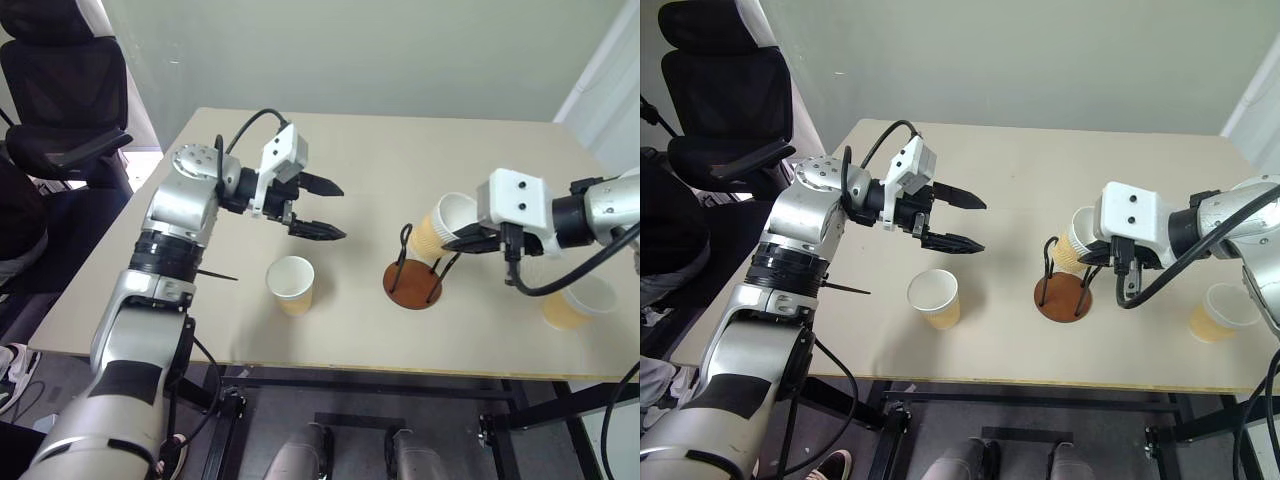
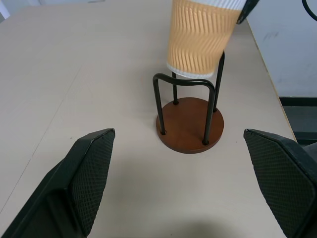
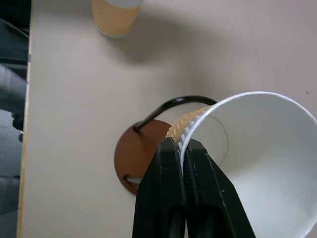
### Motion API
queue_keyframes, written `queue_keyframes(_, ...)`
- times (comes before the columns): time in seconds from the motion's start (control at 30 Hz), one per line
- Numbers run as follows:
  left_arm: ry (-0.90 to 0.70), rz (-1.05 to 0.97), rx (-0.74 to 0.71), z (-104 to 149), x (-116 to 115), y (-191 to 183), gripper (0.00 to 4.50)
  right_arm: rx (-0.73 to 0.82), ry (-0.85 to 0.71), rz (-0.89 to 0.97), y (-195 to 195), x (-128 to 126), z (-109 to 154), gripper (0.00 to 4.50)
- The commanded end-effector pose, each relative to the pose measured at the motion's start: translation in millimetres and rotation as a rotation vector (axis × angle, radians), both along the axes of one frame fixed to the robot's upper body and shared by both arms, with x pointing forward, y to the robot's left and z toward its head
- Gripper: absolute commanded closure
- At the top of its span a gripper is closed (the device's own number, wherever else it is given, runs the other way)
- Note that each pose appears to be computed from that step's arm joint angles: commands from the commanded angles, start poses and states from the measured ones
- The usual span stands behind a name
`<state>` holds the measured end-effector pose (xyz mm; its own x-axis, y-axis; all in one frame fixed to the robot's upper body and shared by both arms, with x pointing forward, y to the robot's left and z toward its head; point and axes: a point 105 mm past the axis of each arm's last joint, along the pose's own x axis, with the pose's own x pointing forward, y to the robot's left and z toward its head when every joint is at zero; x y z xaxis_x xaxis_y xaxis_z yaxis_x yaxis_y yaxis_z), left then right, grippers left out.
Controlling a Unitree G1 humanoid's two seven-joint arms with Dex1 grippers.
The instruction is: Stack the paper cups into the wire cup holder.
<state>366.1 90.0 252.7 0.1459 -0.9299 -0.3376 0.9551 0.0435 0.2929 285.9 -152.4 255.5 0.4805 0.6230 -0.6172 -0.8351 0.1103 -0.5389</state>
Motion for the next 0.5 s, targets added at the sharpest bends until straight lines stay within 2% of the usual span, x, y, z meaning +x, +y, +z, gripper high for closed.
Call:
queue_keyframes(0.03, -0.043, -0.008, -0.017, 10.2, -2.2, -1.1, 0.00, -0.017, -0.034, 0.005, -0.7, -2.1, 5.2, 4.48)
queue_keyframes(0.13, -0.042, -0.009, -0.016, 10.1, -2.5, -1.7, 0.00, 0.007, -0.026, 0.009, 3.0, -2.6, 5.0, 3.91)
queue_keyframes(0.3, -0.046, -0.012, -0.005, 10.2, -4.1, -0.2, 0.00, 0.126, -0.052, 0.001, 14.0, 2.0, 16.4, 2.30)
queue_keyframes(0.5, -0.097, -0.003, 0.077, 11.2, -11.0, 15.5, 0.00, 0.282, -0.088, -0.033, 17.1, 2.6, 37.0, 2.30)
